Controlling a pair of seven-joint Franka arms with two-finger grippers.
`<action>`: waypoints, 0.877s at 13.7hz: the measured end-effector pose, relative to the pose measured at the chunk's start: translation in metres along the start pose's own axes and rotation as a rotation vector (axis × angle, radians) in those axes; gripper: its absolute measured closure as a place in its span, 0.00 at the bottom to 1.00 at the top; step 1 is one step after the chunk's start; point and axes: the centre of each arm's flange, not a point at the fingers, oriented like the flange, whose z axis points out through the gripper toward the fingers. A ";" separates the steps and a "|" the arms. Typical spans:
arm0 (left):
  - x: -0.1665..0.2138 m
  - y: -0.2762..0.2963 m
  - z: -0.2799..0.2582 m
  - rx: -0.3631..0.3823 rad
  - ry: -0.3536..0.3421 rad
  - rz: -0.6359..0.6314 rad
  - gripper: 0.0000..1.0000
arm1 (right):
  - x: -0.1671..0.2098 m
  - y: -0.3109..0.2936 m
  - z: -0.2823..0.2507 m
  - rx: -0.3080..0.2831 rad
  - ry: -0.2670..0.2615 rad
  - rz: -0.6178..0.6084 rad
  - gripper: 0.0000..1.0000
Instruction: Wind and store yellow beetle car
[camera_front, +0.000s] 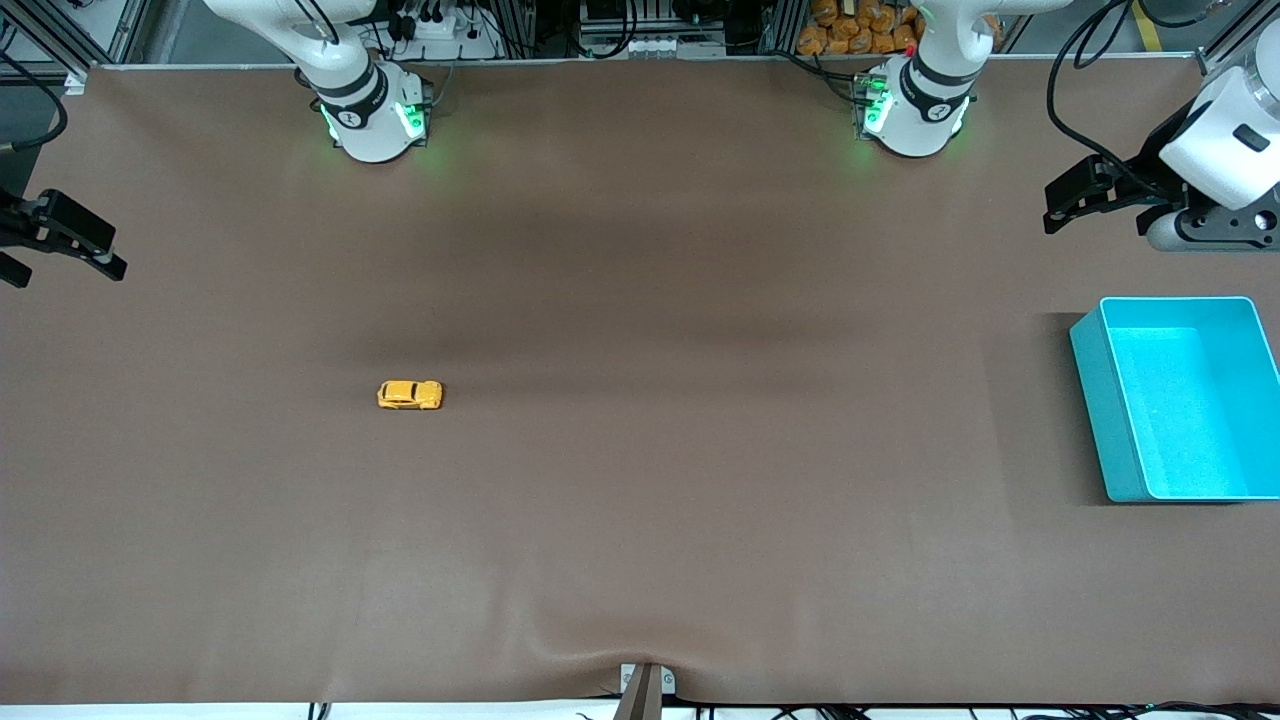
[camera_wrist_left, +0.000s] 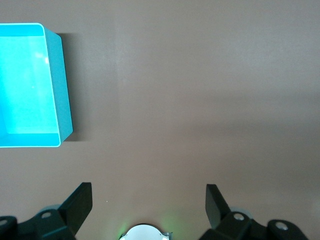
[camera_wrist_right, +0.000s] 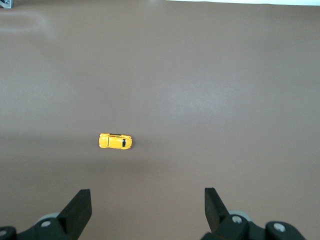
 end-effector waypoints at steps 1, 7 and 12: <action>0.000 0.000 0.000 0.000 0.000 -0.001 0.00 | 0.000 0.000 0.000 0.000 0.000 0.000 0.00; 0.000 -0.001 0.000 0.000 0.000 -0.003 0.00 | 0.003 -0.001 0.010 0.004 -0.014 -0.001 0.00; 0.000 -0.001 0.000 0.000 0.000 -0.002 0.00 | 0.010 -0.017 0.049 0.033 -0.038 -0.026 0.00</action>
